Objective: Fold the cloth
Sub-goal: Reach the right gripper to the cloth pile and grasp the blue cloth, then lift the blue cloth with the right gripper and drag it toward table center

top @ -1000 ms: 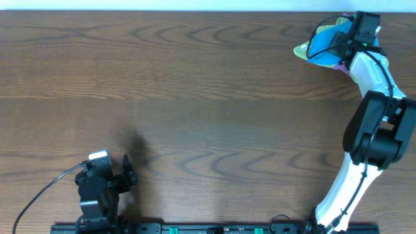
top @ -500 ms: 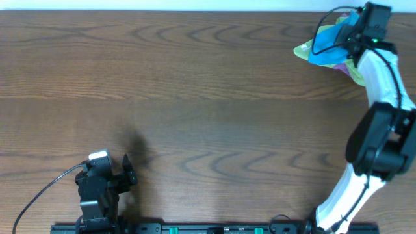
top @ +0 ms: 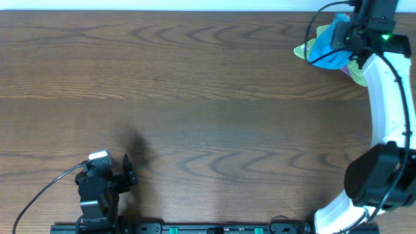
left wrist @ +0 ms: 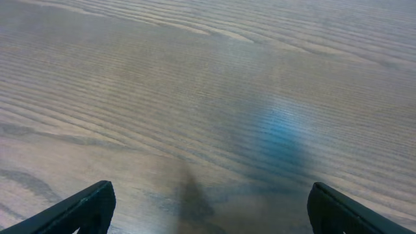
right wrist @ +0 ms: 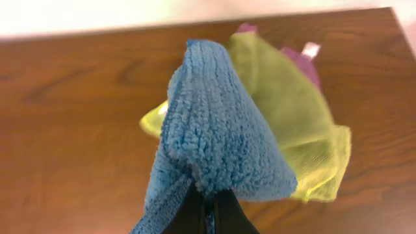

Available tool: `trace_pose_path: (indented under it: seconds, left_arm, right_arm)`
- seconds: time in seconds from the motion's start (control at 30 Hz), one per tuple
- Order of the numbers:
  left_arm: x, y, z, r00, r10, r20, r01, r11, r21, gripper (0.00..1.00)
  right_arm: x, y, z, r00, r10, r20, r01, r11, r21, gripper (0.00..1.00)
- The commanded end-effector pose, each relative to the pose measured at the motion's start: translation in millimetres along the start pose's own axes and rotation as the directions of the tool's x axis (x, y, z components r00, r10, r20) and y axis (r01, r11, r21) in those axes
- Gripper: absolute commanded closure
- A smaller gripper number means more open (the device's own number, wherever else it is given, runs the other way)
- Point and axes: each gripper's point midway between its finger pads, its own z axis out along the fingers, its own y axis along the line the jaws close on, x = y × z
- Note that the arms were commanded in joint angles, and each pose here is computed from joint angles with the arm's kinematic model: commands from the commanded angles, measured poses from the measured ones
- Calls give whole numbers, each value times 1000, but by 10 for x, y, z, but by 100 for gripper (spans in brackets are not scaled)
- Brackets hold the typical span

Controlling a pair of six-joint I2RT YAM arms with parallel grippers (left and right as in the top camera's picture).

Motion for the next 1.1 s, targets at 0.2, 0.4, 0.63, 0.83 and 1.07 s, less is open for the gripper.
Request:
trace_pose_path:
  seconds: [0.2, 0.4, 0.63, 0.83, 1.07]
  left_arm:
    - [27, 21, 15, 1000, 5, -3, -5, 1000, -11, 5]
    - [27, 21, 15, 1000, 5, -3, -5, 1000, -11, 5]
    - [27, 21, 15, 1000, 5, -3, -5, 1000, -11, 5]
    - [27, 21, 15, 1000, 5, -3, -5, 1000, -11, 5]
    - [27, 21, 15, 1000, 5, -3, -5, 1000, -11, 5]
  right_arm:
    - [84, 934, -1028, 973, -221, 61, 228, 962, -151, 99]
    - [427, 1663, -1595, 934, -347, 89, 355, 866, -351, 99]
    - [1044, 2481, -2108, 879, -472, 71, 423, 701, -575, 99]
    - [1479, 3017, -2576, 820, -558, 128, 477, 544, -690, 99]
    - [1958, 3408, -2790, 749, -645, 152, 514, 420, -748, 98]
